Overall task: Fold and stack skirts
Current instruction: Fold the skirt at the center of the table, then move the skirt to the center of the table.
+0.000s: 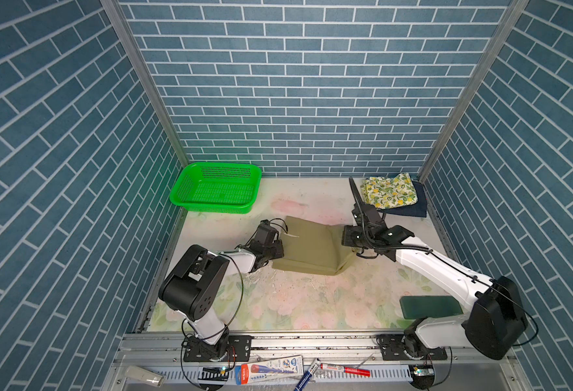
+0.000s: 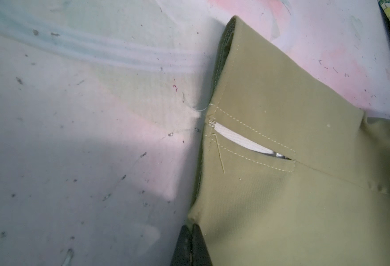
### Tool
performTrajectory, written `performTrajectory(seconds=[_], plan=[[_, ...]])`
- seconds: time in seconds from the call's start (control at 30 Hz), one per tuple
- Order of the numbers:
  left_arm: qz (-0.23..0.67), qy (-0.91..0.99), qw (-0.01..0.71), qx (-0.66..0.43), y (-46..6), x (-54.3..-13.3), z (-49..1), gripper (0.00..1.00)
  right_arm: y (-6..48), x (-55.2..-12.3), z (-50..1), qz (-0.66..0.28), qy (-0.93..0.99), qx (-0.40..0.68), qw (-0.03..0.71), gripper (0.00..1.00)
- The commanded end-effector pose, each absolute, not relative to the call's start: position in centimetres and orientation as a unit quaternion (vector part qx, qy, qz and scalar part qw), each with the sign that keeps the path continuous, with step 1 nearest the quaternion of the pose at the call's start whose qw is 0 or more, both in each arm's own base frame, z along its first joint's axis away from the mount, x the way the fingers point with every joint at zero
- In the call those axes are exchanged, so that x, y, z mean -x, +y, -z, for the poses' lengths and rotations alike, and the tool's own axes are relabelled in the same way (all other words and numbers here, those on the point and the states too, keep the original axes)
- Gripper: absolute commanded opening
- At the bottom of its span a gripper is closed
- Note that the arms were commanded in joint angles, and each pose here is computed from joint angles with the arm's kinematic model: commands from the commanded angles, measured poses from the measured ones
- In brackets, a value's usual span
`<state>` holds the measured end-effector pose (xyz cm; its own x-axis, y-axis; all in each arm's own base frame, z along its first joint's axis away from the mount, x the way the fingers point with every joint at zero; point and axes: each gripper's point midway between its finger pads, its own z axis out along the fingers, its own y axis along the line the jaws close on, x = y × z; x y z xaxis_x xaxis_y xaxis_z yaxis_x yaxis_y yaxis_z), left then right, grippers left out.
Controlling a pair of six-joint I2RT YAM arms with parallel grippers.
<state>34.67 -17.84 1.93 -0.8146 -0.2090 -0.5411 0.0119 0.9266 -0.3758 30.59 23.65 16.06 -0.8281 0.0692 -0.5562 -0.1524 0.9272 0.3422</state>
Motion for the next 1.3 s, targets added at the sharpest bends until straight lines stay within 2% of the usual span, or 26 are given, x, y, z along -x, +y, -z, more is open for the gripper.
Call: performTrajectory(seconds=[0.0, 0.17, 0.2, 0.3, 0.33, 0.43, 0.63, 0.8, 1.1, 1.17, 1.27], plan=[[0.147, 0.964, 0.216, 0.056, -16.3, -30.2, 2.0, 0.00, 28.5, -31.9, -17.3, -0.233, 0.924, 0.003, 0.304, 0.00], [0.139, 0.964, 0.218, 0.061, -15.7, -29.9, 1.9, 0.00, 37.1, -32.3, -16.4, -0.317, 0.905, 0.018, 0.282, 0.00], [0.139, 0.964, 0.218, 0.062, -15.7, -29.8, 1.8, 0.00, 38.2, -32.3, -16.5, -0.331, 0.902, 0.024, 0.276, 0.05], [0.142, 0.963, 0.218, 0.064, -15.7, -29.7, 1.8, 0.00, 39.0, -32.2, -17.5, -0.348, 0.894, 0.041, 0.279, 0.51], [0.141, 0.964, 0.217, 0.066, -15.6, -29.6, 1.9, 0.00, 38.4, -32.1, -18.0, -0.340, 0.894, 0.047, 0.289, 0.60], [0.141, 0.964, 0.217, 0.067, -15.6, -29.5, 2.1, 0.00, 35.4, -31.9, -19.6, -0.309, 0.892, 0.049, 0.326, 0.72], [0.148, 0.964, 0.212, 0.066, -16.0, -29.6, 2.5, 0.00, 28.7, -31.5, -20.0, -0.249, 0.897, 0.011, 0.364, 0.71], [0.156, 0.963, 0.208, 0.065, -16.6, -29.4, 2.7, 0.00, 25.5, -30.9, -17.6, -0.183, 0.918, 0.005, 0.353, 0.70], [0.127, 0.971, 0.200, 0.027, -18.1, -26.8, 3.1, 0.00, 22.7, -30.8, -15.8, -0.187, 0.922, -0.017, 0.340, 0.70], [0.116, 0.970, 0.211, 0.029, -17.4, -26.8, 2.3, 0.08, 21.9, -30.7, -15.8, -0.180, 0.921, -0.017, 0.345, 0.71], [0.094, 0.965, 0.242, 0.028, -16.3, -27.4, -0.1, 0.40, 20.5, -30.3, -15.3, -0.170, 0.922, -0.018, 0.347, 0.71]])
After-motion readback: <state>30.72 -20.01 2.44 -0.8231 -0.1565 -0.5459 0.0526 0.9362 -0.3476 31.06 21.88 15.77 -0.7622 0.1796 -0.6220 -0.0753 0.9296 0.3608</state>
